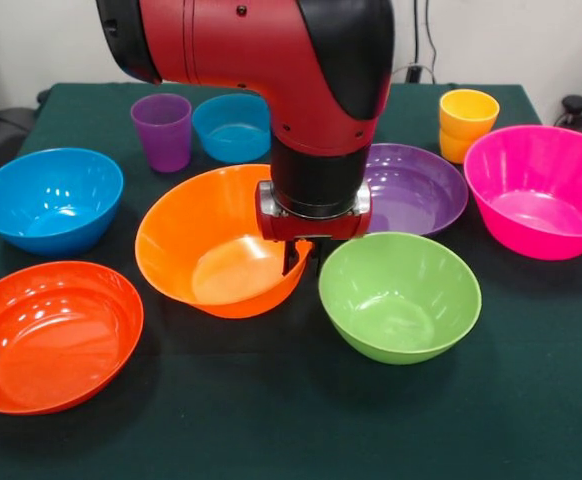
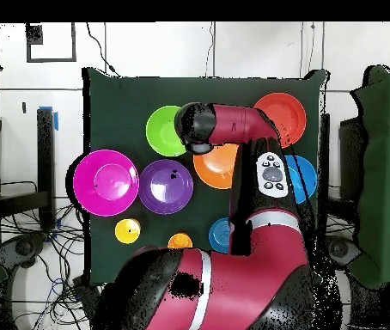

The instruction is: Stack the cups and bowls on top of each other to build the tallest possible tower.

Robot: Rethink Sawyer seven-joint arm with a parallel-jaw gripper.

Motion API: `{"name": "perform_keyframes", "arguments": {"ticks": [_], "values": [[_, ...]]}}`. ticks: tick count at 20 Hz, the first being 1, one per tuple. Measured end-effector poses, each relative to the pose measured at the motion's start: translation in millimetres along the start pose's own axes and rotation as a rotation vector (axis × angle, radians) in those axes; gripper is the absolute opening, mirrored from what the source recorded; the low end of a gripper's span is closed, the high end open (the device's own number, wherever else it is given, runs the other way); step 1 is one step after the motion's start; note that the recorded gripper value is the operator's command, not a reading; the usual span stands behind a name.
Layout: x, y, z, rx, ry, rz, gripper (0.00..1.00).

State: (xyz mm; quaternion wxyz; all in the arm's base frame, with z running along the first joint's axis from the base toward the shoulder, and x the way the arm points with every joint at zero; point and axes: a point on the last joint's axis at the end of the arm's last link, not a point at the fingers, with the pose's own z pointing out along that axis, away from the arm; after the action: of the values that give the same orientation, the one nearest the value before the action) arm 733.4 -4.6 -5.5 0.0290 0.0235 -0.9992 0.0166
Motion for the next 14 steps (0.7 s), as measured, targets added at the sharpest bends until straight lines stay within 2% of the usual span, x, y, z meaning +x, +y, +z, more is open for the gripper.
{"name": "perform_keyframes", "arguments": {"ticks": [14], "values": [[-12.3, -1, -4, 0.003, -0.028, -0.001, 0.0]]}}
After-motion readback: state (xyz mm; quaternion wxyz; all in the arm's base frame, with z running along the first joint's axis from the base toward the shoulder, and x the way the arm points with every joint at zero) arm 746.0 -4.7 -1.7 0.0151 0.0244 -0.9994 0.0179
